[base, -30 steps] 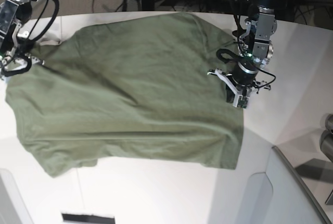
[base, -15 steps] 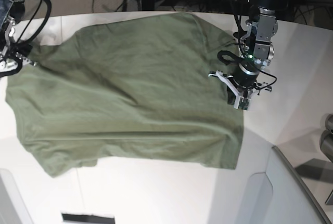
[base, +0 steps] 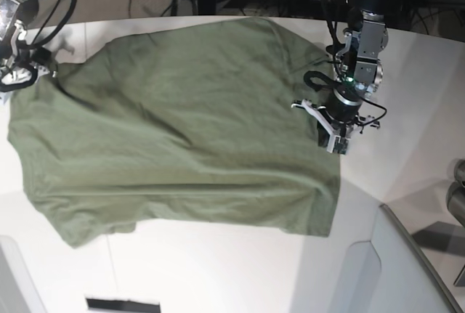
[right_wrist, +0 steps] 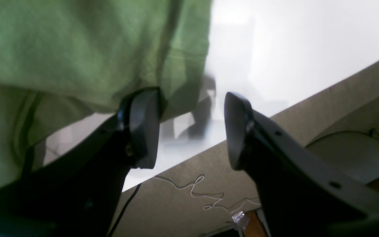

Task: Layout the t-shirt on the table in an organized manner, then fold the t-shirt properly
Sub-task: 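Pull the shirt corner with the right gripper while the left holds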

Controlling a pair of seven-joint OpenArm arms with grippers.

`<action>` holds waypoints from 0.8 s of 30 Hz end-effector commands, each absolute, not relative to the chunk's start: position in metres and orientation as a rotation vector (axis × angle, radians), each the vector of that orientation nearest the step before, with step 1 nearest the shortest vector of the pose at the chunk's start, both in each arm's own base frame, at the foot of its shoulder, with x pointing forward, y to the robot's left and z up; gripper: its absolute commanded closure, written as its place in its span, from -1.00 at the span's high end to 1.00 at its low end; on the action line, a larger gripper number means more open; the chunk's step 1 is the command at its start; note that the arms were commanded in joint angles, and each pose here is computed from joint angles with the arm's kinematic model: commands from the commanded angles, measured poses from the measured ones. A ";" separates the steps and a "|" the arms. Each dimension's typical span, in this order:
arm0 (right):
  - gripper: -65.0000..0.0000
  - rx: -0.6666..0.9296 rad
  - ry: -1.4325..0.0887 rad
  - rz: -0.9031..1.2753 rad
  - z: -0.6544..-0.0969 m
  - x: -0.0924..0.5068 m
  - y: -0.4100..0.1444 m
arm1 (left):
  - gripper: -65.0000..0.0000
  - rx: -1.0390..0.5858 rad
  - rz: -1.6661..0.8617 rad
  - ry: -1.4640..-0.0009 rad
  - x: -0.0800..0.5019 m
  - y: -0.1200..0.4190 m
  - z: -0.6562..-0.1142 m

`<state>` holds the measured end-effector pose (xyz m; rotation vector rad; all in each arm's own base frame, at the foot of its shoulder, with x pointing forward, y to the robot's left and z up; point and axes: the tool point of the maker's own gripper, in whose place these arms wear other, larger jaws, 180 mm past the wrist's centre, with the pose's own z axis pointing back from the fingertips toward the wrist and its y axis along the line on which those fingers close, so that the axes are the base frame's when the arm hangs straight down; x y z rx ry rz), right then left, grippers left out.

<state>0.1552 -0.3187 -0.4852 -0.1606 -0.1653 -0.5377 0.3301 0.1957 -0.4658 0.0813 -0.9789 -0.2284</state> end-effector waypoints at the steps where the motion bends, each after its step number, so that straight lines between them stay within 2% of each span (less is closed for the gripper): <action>1: -0.19 -0.188 -0.197 -0.544 -0.475 0.161 -0.332 | -1.00 0.088 -0.230 -1.032 0.342 0.198 -0.451; 3: -0.47 -0.189 -0.202 -0.551 -0.474 0.161 -0.334 | -1.00 0.088 -0.229 -1.030 0.341 0.198 -0.452; 5: -0.94 -0.184 -0.208 -0.553 -0.473 0.166 -0.333 | -1.00 0.088 -0.229 -1.029 0.341 0.198 -0.452; 6: -1.00 -0.184 -0.207 -0.553 -0.473 0.166 -0.333 | -1.00 0.088 -0.229 -1.029 0.341 0.198 -0.452; 8: -0.95 -0.182 -0.212 -0.548 -0.472 0.169 -0.332 | -1.00 0.088 -0.229 -1.029 0.341 0.198 -0.452; 15: -1.00 -0.162 -0.250 -0.549 -0.452 0.196 -0.328 | -1.00 0.089 -0.230 -1.027 0.341 0.199 -0.453; 24: -1.00 -0.073 -0.393 -0.386 -0.396 0.312 -0.280 | -1.00 0.089 -0.231 -1.033 0.342 0.199 -0.451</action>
